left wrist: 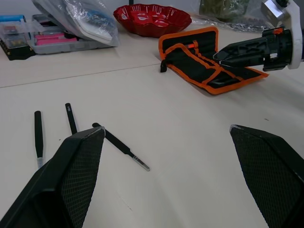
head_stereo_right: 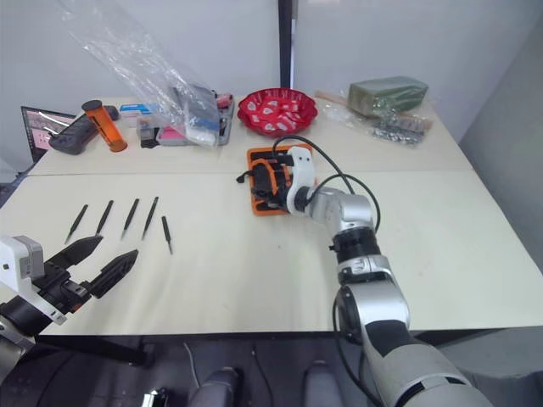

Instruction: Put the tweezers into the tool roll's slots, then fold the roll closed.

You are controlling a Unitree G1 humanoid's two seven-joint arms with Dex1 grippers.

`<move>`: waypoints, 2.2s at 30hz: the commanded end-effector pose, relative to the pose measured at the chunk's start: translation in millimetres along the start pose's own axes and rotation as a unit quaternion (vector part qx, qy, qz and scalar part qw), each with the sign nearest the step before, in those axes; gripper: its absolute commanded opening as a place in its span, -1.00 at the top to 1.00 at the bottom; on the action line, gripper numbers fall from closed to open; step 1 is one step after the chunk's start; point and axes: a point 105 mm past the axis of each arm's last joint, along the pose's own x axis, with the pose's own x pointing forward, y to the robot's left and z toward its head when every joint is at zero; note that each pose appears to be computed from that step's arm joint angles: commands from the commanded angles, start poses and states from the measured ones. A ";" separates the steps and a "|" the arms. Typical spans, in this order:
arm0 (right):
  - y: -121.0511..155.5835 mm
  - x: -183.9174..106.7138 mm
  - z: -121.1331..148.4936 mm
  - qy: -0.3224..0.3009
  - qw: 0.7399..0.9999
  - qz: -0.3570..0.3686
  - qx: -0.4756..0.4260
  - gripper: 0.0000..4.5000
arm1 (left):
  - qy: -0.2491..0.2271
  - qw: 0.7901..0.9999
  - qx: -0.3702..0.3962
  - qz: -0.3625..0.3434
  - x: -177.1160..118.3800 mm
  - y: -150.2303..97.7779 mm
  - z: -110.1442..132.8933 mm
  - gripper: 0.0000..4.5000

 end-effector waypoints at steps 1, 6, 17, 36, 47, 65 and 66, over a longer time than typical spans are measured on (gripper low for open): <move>10.6 7.2 10.9 -0.027 0.999 0.016 0.006 -1.00 | -0.017 0.999 0.025 -0.013 0.5 -3.8 10.5 -0.99; 13.9 17.6 14.1 -0.048 0.998 0.016 0.029 -0.50 | -0.023 0.999 0.029 -0.013 3.7 -1.3 13.7 -1.00; 1.8 24.9 12.3 -0.059 0.996 -0.022 0.062 0.99 | -0.034 0.999 0.029 -0.013 10.2 -3.7 19.5 -1.00; 57.9 -2.3 -47.5 0.127 0.929 0.259 -0.233 0.99 | -0.008 0.998 0.038 -0.042 16.5 -4.0 13.3 -1.00; 46.5 -60.2 -67.0 0.200 0.884 0.313 -0.285 0.99 | 0.020 0.993 0.054 -0.101 29.1 -3.4 11.1 -1.00; 64.8 -79.1 -74.2 0.160 0.921 0.274 -0.225 0.44 | 0.019 0.974 0.056 -0.217 65.6 -10.7 18.4 -1.00; 64.9 -85.6 -67.3 0.150 0.925 0.277 -0.212 0.28 | 0.014 0.973 0.052 -0.224 68.1 -11.4 21.4 -1.00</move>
